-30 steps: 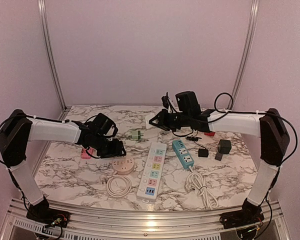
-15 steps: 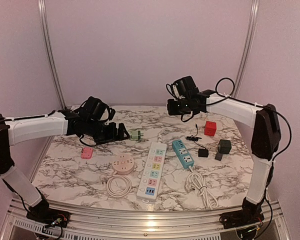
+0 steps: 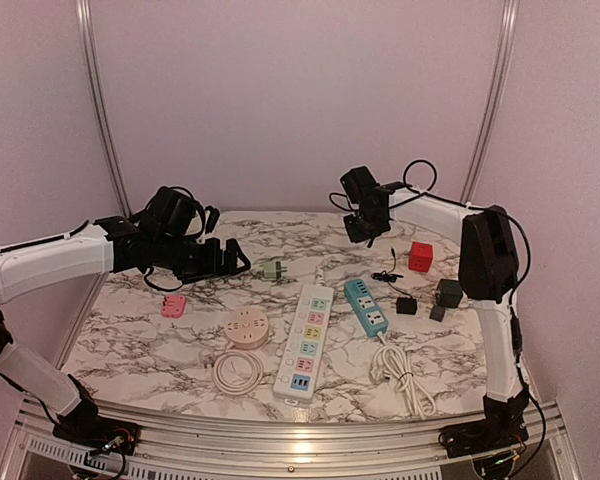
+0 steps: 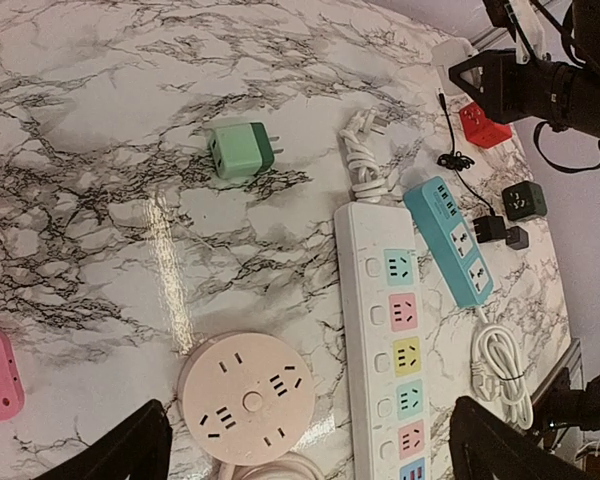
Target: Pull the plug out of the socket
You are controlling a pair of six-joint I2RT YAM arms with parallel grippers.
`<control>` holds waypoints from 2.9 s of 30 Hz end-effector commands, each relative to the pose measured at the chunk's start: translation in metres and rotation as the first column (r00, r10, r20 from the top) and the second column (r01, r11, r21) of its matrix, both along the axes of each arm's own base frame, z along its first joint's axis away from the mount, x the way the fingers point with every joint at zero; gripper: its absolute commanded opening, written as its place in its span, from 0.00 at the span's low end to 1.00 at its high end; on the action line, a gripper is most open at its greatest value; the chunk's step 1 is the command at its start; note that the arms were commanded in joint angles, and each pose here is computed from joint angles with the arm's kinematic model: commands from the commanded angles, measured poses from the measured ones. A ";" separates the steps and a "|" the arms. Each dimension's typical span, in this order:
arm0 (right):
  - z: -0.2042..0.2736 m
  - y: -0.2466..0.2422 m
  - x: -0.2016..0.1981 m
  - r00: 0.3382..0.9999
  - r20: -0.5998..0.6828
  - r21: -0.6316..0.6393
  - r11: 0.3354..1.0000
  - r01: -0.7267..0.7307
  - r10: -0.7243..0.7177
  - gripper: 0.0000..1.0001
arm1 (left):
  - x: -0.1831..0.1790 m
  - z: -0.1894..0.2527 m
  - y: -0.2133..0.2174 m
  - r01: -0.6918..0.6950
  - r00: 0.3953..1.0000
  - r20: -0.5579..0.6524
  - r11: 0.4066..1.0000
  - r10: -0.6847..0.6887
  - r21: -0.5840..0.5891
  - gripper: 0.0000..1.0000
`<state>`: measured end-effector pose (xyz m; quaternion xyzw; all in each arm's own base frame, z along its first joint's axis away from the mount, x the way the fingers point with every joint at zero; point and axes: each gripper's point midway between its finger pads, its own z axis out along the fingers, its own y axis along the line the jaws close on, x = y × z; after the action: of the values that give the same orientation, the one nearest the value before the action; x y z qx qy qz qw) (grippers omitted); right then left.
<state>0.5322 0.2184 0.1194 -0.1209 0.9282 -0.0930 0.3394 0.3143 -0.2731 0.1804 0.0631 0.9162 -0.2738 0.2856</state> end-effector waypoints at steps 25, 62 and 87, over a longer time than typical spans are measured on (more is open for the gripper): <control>-0.060 -0.017 0.012 0.995 -0.097 -0.199 0.980 -0.023 0.004 0.18 | -0.003 -0.006 -0.003 0.009 1.000 -0.025 1.000 -0.010 -0.010 0.99; 0.053 0.014 -0.013 0.992 0.093 0.177 0.979 -0.097 0.081 0.83 | 0.011 0.012 0.026 -0.121 0.990 0.086 0.991 0.116 0.056 0.99; 0.120 -0.154 -0.184 0.658 0.715 0.300 0.954 0.015 -0.235 0.98 | 0.037 0.017 0.213 -0.619 0.700 0.569 0.764 0.432 0.182 0.99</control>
<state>0.3574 0.0933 0.2192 0.0016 0.7691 -0.0216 0.6388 0.3497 -0.0726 0.1913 -0.1048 0.8500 0.0061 0.5162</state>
